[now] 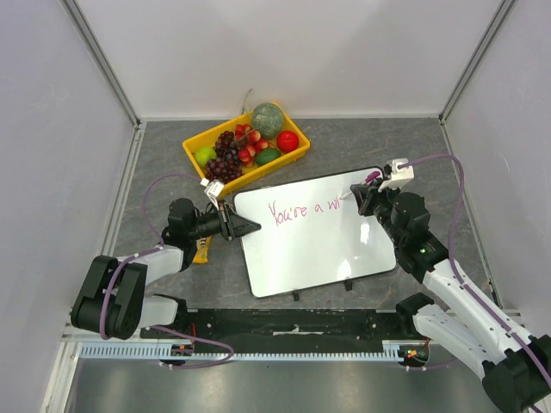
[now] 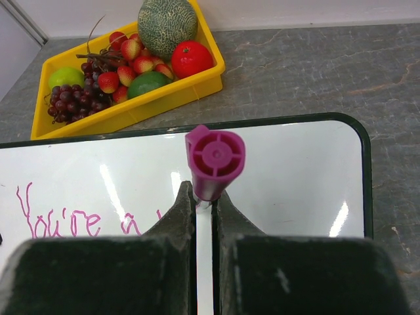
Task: Write a sentence on the whiteboard
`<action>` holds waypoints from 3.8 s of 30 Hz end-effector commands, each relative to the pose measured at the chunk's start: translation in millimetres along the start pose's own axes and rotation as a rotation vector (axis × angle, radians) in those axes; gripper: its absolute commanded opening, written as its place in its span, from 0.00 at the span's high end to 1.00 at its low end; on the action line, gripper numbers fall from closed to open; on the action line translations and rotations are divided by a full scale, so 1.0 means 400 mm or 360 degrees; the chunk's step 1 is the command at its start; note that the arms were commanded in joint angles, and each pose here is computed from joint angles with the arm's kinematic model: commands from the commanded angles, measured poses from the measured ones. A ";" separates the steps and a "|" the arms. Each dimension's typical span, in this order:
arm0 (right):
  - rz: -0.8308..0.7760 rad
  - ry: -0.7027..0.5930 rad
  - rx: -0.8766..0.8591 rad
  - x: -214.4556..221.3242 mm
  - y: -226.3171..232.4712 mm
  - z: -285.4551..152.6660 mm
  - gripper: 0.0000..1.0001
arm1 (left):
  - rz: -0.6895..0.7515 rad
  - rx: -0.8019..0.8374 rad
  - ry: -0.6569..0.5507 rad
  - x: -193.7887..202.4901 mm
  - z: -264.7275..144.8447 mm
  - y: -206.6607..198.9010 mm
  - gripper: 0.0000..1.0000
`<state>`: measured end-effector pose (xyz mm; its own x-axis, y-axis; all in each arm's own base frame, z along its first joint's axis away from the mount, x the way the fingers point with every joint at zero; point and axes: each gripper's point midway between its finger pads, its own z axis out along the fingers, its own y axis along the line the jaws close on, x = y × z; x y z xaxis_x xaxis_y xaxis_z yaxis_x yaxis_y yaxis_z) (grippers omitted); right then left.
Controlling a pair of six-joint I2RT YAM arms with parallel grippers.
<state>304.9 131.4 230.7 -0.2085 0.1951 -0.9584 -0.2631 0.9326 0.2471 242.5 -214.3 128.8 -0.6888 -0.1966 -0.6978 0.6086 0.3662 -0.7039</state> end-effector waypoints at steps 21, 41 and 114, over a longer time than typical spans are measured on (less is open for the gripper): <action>-0.0042 0.0164 0.0030 0.108 -0.034 -0.038 1.00 | 0.0198 -0.0067 0.0076 0.047 0.005 0.041 0.98; -0.0026 0.0027 0.0063 0.011 -0.021 -0.002 1.00 | 0.0196 -0.0067 0.0076 0.047 0.006 0.041 0.98; 0.0006 -0.0107 0.0057 -0.121 0.004 -0.038 1.00 | 0.0198 -0.0065 0.0078 0.048 0.005 0.040 0.98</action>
<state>293.5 120.4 253.8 -0.2018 0.2109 -0.9565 -0.2316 0.9386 0.2558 241.8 -214.8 128.8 -0.6898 -0.1943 -0.6975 0.6095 0.3641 -0.7042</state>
